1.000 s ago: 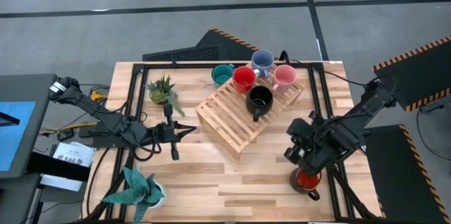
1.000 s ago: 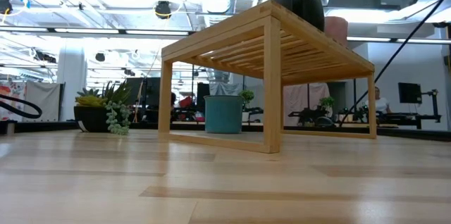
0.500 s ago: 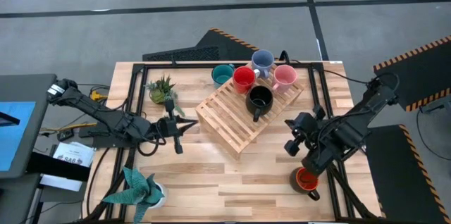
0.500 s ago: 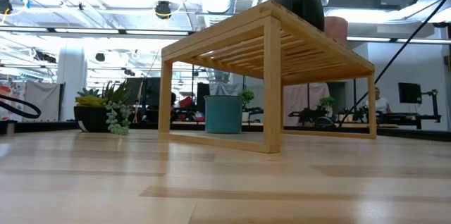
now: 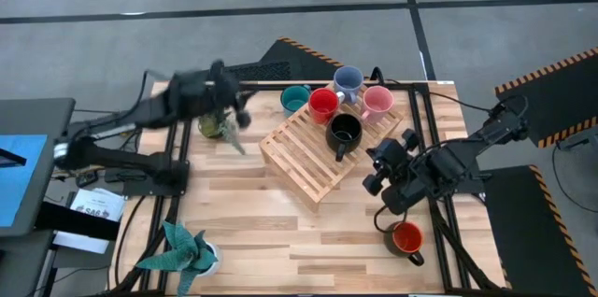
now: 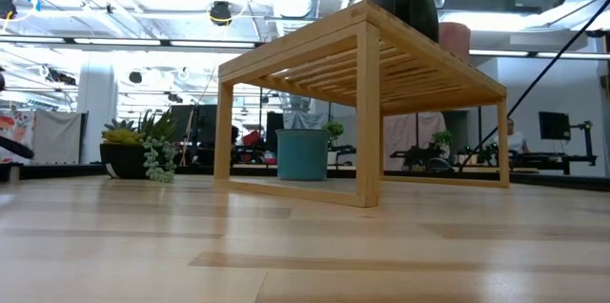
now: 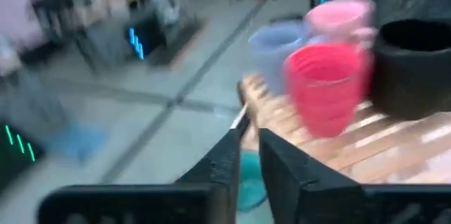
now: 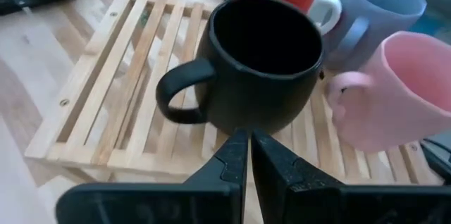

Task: Place coffee mugs
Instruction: Put the blue mug on the shelf

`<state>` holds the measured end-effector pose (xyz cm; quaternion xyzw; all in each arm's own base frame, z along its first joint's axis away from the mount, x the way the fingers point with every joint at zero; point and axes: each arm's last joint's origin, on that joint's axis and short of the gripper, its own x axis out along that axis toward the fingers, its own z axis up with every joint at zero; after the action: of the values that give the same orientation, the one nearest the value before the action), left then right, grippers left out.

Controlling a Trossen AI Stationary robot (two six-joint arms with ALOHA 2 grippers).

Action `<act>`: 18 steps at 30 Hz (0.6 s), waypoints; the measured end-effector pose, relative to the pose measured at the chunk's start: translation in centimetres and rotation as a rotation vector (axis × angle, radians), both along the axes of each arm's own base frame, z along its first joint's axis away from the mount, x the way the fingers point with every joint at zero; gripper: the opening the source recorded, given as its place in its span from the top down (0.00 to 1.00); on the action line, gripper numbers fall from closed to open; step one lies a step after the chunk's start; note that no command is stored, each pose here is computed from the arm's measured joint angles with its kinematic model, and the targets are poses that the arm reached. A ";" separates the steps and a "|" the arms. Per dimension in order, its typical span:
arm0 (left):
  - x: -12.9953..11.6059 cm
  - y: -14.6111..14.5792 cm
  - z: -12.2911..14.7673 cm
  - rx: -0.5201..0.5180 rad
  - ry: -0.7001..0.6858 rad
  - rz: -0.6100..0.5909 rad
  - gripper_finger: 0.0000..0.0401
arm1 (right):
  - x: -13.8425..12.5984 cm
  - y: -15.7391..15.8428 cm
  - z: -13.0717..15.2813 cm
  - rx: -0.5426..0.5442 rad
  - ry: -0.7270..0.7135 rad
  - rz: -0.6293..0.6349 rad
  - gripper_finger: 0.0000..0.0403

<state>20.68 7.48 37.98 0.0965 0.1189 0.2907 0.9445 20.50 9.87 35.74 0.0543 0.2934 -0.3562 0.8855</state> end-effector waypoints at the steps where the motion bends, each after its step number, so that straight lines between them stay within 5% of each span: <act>1: 0.0 1.7 0.1 -0.057 0.000 0.022 0.86 | 0.0 0.0 0.0 0.003 0.002 0.001 0.88; 8: 2.3 11.4 -2.6 -0.479 -0.043 0.104 0.60 | 0.0 0.0 0.0 0.003 0.003 0.002 0.88; 18: 7.7 17.7 -7.9 -0.787 0.077 0.192 0.47 | -0.2 0.5 0.0 0.008 -0.002 0.024 0.88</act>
<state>28.34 25.15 30.05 -0.2729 0.2647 0.3059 0.8729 20.25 10.41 35.73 0.0545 0.2947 -0.3443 0.8897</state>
